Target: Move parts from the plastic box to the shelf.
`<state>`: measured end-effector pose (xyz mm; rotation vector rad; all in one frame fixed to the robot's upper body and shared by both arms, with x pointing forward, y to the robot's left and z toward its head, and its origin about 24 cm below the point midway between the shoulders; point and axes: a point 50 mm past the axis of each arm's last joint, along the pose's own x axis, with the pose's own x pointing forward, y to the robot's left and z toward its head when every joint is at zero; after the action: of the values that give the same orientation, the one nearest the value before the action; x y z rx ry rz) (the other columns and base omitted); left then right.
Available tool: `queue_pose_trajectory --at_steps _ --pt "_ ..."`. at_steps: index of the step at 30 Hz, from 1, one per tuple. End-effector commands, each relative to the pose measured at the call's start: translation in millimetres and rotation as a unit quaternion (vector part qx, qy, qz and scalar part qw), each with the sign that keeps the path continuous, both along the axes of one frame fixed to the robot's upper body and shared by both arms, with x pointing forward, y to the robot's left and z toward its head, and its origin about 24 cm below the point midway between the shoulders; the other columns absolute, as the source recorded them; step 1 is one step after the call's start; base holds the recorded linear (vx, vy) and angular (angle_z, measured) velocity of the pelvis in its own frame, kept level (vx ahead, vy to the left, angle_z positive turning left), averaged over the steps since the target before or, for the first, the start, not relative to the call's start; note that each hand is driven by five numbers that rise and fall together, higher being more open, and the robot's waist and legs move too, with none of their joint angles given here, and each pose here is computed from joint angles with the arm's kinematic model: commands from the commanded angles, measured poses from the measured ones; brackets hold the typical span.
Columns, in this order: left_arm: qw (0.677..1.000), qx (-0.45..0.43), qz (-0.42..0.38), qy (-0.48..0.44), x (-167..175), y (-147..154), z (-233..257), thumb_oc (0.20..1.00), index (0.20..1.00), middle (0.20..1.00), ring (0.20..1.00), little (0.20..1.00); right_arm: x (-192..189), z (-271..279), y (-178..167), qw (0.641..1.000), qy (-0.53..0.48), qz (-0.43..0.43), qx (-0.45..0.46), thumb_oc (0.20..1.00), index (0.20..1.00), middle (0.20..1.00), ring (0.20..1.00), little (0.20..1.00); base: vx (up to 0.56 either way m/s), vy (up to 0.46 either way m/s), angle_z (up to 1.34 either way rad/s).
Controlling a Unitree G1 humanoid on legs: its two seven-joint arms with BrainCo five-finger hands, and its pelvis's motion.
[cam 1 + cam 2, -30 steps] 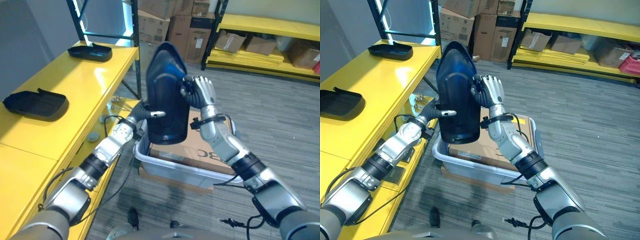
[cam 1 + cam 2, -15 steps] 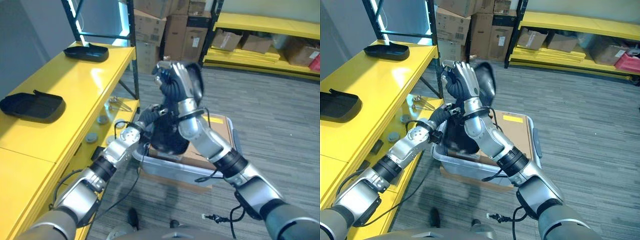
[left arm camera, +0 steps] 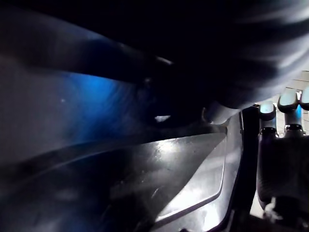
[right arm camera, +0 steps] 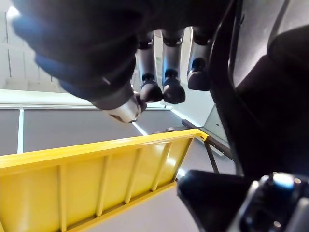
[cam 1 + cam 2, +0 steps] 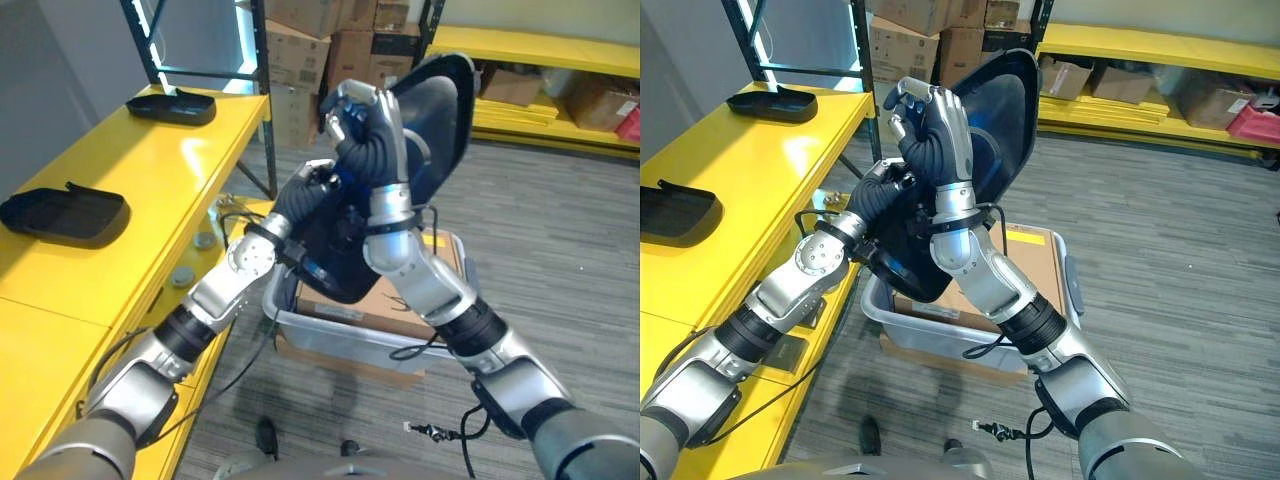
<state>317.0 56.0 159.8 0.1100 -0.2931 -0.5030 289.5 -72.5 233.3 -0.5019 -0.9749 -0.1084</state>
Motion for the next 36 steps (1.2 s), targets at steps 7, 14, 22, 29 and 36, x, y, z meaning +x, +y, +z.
queue_pose_trajectory --at_steps 7,14,22,29,36 --pt "0.974 0.124 0.14 -0.131 33.3 8.2 27.9 0.2 0.2 0.2 0.2 0.2 -15.5 16.2 -3.3 0.98 -0.012 0.181 0.083 0.856 0.856 0.856 0.856 0.856 0.0 0.0 0.0" --pt "0.935 0.143 0.3 -0.128 40.7 61.0 -11.7 0.2 0.2 0.2 0.2 0.2 -34.5 7.4 -25.0 0.942 0.018 0.297 0.152 1.0 1.0 1.0 1.0 1.0 0.0 0.0 0.0" --pt "0.915 -0.023 0.351 -0.198 -3.9 101.0 -22.9 0.2 0.2 0.2 0.2 0.2 -39.2 -96.5 -92.5 0.948 0.217 0.14 0.186 1.0 1.0 1.0 1.0 1.0 -0.02 0.003 -0.04" --pt "0.919 -0.102 0.271 -0.268 -49.4 113.6 9.2 0.2 0.2 0.2 0.2 0.2 -60.1 -197.2 -131.5 0.886 0.436 0.004 0.161 1.0 1.0 1.0 1.0 1.0 -0.03 0.004 -0.05" --pt "0.921 -0.111 0.241 -0.284 -67.1 120.0 17.9 0.2 0.2 0.2 0.2 0.2 -96.6 -279.0 -146.7 0.791 0.588 -0.069 0.156 1.0 1.0 1.0 1.0 1.0 0.0 -0.039 0.09"
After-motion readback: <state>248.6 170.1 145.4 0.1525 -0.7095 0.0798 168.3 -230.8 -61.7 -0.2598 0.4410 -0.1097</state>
